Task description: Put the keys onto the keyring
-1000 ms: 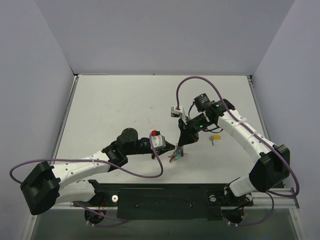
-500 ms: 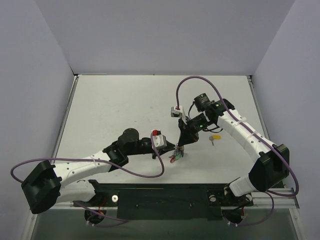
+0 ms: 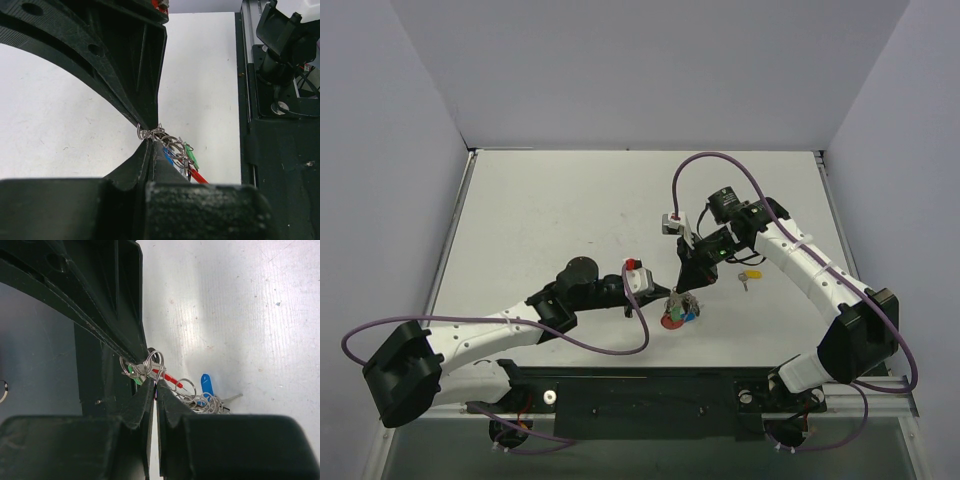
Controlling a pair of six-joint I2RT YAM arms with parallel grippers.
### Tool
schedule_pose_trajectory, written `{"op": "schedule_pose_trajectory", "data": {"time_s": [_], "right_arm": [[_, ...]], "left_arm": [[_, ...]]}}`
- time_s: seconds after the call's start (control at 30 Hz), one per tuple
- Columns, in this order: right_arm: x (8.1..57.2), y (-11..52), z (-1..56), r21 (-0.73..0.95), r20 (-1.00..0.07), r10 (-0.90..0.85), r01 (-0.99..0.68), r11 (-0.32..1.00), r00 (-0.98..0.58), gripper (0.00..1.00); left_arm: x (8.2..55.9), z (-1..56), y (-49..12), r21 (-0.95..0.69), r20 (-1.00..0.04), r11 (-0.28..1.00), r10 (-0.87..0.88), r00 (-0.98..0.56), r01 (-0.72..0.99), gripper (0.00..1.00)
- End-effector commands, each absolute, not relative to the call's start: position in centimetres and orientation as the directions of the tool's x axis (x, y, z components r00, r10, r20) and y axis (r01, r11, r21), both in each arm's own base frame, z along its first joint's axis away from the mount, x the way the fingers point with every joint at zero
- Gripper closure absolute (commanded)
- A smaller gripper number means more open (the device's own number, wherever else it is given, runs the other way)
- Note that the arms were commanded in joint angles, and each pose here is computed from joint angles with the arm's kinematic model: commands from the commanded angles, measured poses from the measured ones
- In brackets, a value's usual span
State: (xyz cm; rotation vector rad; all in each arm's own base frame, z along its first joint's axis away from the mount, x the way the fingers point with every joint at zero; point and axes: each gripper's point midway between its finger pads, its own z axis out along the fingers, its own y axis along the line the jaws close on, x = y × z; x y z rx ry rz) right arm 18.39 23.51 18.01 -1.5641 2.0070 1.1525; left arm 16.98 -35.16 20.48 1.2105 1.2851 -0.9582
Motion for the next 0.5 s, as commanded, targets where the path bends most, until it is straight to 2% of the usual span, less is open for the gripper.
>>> {"op": "schedule_pose_trajectory", "data": {"time_s": [0.0, 0.1, 0.2, 0.47], "right_arm": [[17.9, 24.2, 19.6, 0.389, -0.722, -0.617, -0.921, 0.013, -0.314, 1.00], [17.9, 24.1, 19.4, 0.394, -0.716, -0.621, -0.919, 0.017, -0.318, 1.00], [17.9, 24.2, 19.5, 0.396, -0.717, -0.620, -0.918, 0.015, -0.319, 0.93], [18.0, 24.2, 19.5, 0.392, -0.716, -0.621, -0.920, 0.020, -0.319, 0.77]], "left_arm": [[17.9, 22.7, -35.1, 0.055, -0.996, 0.229, 0.076, 0.039, 0.972, 1.00], [18.5, 23.1, -34.9, -0.010, -0.997, 0.253, 0.076, -0.031, 0.967, 1.00], [18.6, 23.6, -34.9, -0.062, -0.994, 0.255, 0.070, -0.082, 0.965, 1.00], [18.5, 23.2, -34.4, -0.077, -0.992, 0.248, 0.082, -0.100, 0.966, 1.00]]}}
